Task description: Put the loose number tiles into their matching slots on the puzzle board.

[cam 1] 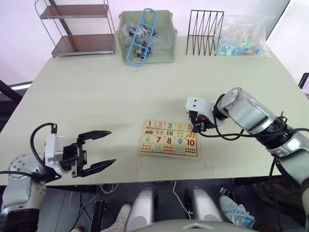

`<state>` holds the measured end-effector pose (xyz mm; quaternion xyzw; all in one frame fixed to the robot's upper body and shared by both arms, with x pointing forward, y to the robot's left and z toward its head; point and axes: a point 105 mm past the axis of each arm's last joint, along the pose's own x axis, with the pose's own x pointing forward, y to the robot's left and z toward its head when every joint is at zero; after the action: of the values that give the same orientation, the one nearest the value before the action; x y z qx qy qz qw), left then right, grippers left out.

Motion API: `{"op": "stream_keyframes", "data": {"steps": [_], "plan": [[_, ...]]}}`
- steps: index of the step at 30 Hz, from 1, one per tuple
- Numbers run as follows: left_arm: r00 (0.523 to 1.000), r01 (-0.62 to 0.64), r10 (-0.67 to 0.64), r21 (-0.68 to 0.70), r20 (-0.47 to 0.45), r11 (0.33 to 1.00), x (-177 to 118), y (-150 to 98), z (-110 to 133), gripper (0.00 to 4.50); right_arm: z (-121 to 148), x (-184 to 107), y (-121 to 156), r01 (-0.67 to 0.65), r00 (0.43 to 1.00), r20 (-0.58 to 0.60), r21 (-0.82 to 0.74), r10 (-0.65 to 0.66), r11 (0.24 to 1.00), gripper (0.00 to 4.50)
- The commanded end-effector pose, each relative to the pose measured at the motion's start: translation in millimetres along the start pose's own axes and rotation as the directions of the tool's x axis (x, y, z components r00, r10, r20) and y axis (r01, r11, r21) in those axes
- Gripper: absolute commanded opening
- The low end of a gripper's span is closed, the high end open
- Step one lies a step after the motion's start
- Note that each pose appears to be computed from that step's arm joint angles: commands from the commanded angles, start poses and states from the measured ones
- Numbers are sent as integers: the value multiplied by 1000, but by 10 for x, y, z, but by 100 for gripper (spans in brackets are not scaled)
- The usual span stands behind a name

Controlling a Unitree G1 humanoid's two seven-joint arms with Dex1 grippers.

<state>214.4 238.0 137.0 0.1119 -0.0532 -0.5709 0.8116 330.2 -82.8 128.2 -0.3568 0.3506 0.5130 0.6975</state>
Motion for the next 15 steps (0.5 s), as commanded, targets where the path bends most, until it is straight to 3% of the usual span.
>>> {"op": "stream_keyframes", "data": {"steps": [1,15], "plan": [[1000,-5,5,30,0,1000,-21,16,41,450,-14,3,14,-2,1000,-6,-15,2,1000,86],[1000,1,-1,36,4,999,14,30,64,450,-40,-23,2,0,1000,-13,-18,0,1000,86]]}}
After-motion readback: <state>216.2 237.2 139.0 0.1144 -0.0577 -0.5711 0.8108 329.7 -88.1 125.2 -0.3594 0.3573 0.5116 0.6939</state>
